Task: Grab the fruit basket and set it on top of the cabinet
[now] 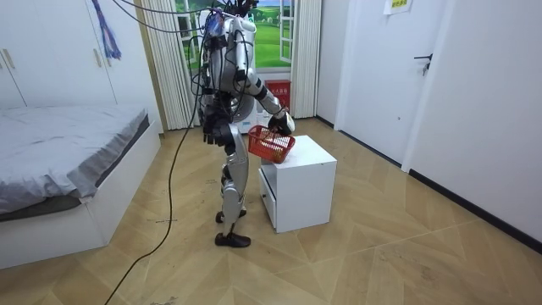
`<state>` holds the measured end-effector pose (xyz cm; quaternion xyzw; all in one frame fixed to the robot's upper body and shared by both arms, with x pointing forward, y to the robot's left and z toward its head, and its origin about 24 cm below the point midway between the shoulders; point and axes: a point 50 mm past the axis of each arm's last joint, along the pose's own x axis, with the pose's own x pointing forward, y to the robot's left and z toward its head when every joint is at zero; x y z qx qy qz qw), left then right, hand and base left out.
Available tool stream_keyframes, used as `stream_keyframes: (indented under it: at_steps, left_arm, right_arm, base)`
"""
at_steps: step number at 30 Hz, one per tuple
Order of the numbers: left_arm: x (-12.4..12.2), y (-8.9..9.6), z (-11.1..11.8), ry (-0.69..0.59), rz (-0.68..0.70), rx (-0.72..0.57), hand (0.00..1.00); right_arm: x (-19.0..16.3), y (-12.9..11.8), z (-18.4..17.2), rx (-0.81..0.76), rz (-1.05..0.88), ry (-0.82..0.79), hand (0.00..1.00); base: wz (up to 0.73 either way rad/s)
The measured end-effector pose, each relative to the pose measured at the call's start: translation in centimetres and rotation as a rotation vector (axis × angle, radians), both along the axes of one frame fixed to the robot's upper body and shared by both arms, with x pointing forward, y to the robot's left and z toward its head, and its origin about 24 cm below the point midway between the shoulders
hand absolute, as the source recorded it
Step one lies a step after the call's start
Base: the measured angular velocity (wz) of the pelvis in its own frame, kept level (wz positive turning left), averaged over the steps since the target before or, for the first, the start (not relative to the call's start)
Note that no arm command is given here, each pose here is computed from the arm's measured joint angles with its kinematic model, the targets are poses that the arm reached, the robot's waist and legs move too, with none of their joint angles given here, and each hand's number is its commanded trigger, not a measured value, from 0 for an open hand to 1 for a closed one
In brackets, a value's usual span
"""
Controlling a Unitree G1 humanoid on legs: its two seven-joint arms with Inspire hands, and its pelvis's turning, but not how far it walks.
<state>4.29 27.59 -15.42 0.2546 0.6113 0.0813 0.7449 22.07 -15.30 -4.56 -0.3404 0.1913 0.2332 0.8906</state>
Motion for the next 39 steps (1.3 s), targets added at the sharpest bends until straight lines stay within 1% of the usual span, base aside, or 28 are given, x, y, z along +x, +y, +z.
stream_keyframes:
  at_steps: [10,24,28,33,39]
  left_arm:
    - [-0.1,-0.1,-0.1,0.008,0.002,-0.018,0.00]
    - [0.0,-0.1,0.0,-0.001,0.004,-0.019,0.00]
    - [0.3,-0.1,0.0,-0.011,0.009,-0.022,0.00]
    - [0.5,-0.4,-0.1,-0.015,0.003,-0.031,0.00]
    - [0.5,-0.6,-0.2,-0.004,-0.001,-0.032,0.00]
  right_arm:
    - [0.9,-0.1,0.6,-0.036,0.001,-0.027,0.00]
    - [1.0,0.3,0.7,-0.018,-0.033,-0.058,0.00]
    - [1.1,0.4,0.7,0.014,-0.063,-0.065,0.00]
    - [1.2,0.8,0.9,0.027,-0.091,-0.093,0.00]
    - [1.4,0.6,1.0,0.016,-0.131,-0.126,0.00]
  base:
    - [0.04]
    - [0.01]
    - [0.01]
    - [0.01]
    - [0.05]
